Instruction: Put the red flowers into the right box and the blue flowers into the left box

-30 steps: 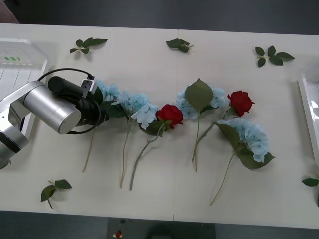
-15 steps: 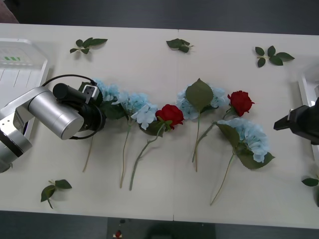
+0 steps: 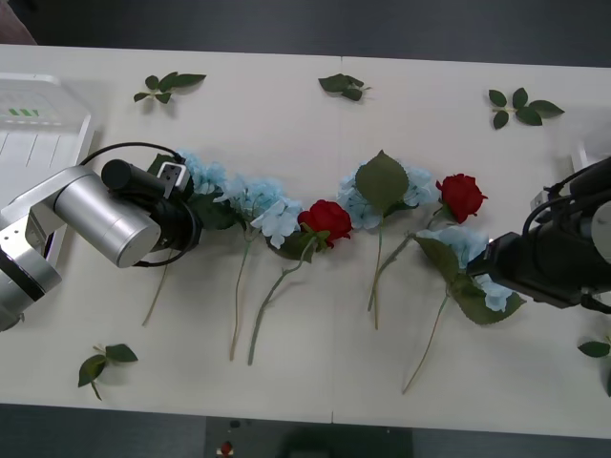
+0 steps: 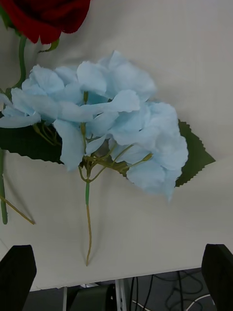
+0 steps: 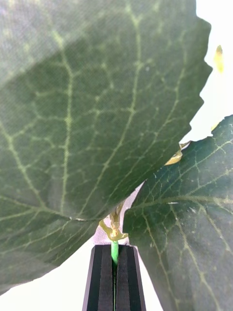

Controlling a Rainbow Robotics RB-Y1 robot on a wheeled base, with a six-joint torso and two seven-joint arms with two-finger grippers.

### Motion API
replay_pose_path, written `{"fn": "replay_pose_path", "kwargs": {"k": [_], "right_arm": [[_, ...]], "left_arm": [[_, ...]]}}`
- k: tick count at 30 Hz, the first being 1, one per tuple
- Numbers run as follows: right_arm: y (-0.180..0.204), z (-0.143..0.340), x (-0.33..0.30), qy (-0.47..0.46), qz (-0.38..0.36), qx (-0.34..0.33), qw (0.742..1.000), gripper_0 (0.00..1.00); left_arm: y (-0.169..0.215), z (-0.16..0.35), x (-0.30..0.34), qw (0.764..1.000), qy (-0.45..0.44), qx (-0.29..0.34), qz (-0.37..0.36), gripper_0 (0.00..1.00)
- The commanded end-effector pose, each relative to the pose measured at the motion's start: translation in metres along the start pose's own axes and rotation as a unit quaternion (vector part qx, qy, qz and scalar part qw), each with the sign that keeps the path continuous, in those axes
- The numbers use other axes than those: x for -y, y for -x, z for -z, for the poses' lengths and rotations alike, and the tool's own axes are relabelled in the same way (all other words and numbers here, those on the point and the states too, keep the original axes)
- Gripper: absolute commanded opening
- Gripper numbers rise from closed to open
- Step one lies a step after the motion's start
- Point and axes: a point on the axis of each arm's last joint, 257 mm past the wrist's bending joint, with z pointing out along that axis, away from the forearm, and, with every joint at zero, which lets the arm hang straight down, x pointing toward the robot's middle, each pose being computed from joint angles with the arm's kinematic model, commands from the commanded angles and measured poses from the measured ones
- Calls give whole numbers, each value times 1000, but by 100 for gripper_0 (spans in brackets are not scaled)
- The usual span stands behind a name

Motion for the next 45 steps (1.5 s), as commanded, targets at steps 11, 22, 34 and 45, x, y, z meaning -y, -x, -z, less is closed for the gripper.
{"fn": "replay_pose_path", "kwargs": {"k": [11, 22, 34, 45], "right_arm": [[-26, -35, -18, -16, -1, 22, 1000, 100], [-28, -75, -21, -25, 1, 41, 999, 100], [-35, -96, -24, -24, 5, 38, 999, 100], [-43, -108, -26, -32, 8, 36, 999, 100]], "left_arm": [[91, 122, -57, 997, 33, 64, -7, 0], [99, 208, -232, 978, 157, 66, 120, 0], [47, 197, -369, 955, 222, 59, 189, 0], [36, 171, -365, 959, 217, 54, 172, 25]]}}
